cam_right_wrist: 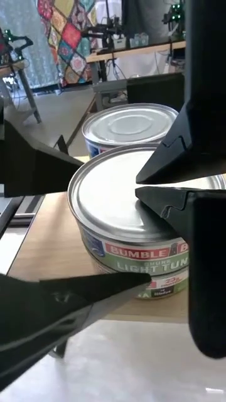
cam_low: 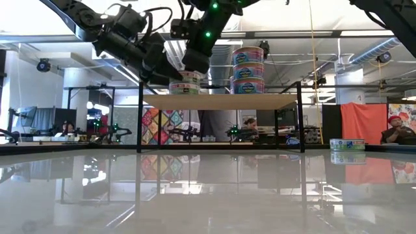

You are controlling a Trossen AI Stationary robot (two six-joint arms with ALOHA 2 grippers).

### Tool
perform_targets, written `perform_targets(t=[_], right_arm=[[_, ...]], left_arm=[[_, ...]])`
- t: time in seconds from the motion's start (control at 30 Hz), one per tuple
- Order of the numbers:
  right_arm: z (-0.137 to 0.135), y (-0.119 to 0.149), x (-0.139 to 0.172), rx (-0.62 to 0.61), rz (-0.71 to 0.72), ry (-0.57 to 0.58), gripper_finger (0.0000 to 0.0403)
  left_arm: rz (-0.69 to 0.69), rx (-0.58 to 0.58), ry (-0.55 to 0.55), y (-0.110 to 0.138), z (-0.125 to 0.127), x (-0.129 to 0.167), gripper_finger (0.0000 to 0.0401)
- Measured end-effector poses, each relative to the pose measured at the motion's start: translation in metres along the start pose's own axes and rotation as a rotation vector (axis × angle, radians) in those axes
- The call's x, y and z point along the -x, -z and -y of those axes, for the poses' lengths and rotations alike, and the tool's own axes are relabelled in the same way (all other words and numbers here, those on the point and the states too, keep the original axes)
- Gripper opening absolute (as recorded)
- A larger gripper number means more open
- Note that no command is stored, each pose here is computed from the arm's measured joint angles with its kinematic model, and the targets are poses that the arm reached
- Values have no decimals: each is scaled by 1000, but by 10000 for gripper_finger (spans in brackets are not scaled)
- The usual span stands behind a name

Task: Stack canned seafood by type on shelf
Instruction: Stack the green tuna can on top of the other green tuna can on the shelf

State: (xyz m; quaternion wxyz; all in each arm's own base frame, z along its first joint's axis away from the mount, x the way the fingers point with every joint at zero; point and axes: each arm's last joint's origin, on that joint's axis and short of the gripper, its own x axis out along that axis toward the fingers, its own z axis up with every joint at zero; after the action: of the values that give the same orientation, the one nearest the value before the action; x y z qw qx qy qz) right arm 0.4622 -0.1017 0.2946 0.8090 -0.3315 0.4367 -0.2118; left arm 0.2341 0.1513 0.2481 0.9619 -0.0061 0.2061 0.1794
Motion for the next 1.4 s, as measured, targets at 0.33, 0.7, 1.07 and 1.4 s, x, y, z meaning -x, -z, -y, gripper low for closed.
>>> perform_targets(t=[0.33, 0.7, 1.07, 1.4], right_arm=[[1, -1, 3, -8, 6, -2, 12], [15, -1, 42, -8, -33, -50, 12], [7, 8, 39, 35, -113, -100, 12], [13, 21, 25, 13, -154, -94, 12]], left_arm=[[34, -14, -26, -7, 0, 10, 398], [5, -28, -148, -10, -2, 24, 398], [-30, -25, -175, -10, 0, 36, 398], [-114, -59, -276, 0, -5, 24, 398]])
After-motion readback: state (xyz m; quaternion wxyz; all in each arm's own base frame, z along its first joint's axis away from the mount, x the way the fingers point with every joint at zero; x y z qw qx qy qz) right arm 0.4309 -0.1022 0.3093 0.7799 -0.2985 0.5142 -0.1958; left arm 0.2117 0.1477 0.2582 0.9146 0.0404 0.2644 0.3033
